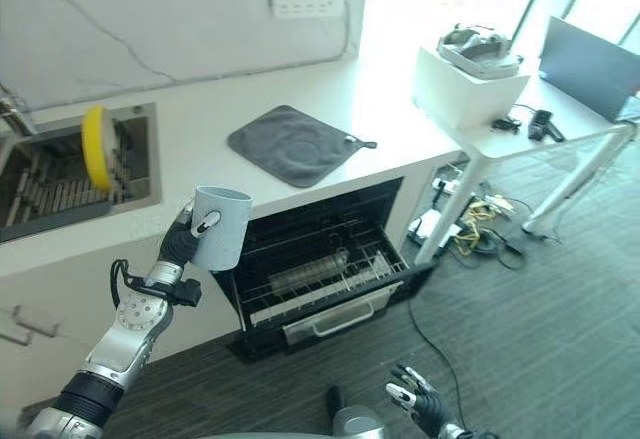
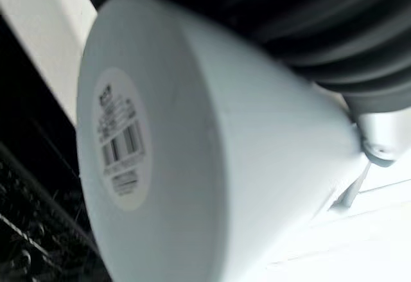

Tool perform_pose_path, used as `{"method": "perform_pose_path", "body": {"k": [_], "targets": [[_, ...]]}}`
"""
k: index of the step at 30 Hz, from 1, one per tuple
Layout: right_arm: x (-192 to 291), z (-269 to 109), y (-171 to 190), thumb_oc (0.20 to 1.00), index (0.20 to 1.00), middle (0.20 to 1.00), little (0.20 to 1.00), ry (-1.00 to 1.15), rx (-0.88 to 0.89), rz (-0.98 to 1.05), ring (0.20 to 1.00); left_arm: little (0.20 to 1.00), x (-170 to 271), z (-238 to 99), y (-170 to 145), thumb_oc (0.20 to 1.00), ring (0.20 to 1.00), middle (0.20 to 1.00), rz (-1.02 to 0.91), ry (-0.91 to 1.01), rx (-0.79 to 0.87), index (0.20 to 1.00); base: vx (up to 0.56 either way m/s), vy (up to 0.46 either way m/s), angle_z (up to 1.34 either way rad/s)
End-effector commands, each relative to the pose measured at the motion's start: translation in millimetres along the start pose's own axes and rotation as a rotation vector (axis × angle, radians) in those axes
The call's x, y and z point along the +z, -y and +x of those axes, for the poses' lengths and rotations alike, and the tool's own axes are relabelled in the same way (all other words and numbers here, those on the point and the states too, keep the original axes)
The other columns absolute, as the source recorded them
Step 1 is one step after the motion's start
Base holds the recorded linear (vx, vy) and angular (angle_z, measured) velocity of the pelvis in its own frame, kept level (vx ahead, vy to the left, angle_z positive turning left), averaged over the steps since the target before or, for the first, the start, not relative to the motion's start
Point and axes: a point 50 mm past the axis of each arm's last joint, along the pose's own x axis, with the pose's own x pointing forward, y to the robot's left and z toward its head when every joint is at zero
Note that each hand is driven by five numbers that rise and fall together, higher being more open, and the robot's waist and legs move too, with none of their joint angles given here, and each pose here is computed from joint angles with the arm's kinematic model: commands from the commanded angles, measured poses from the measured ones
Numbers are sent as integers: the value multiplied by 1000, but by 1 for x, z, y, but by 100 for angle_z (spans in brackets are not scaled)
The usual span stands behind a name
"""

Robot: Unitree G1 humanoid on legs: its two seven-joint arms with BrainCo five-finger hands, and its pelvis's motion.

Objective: Place the dishes in the dishwasher.

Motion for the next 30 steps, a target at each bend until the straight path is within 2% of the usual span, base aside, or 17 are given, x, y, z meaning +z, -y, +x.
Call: {"method": "perform_pose_path", "body": {"k": [1,6,15,19,22,24,30], "targets": [[45,6,-8,1000,1000,1000,1000,170,192,9,1000,200,20,12,-4,200,200,200,-111,142,56,200,-39,-15,-29],[90,-1,-26,1000,1000,1000,1000,359,327,-22,1000,200,10,11,8,200,200,200,-274,104,81,200,-36,8,-23],[153,-22,-52,1000,1000,1000,1000,708,394,-143,1000,200,20,2,23,200,200,200,-369,149,51,200,-26,56,-9],[170,-23,-63,1000,1000,1000,1000,792,407,-172,1000,200,31,-2,26,200,200,200,-322,209,42,200,-12,22,4],[183,-20,-68,1000,1000,1000,1000,844,337,-241,1000,200,43,-3,28,200,200,200,-269,277,42,200,2,18,20],[198,-14,-77,1000,1000,1000,1000,903,265,-284,1000,200,62,-6,29,200,200,200,-164,404,69,200,16,28,40],[210,-8,-93,1000,1000,1000,1000,929,272,-332,1000,200,78,-12,27,200,200,200,-70,509,123,200,19,6,29]]}}
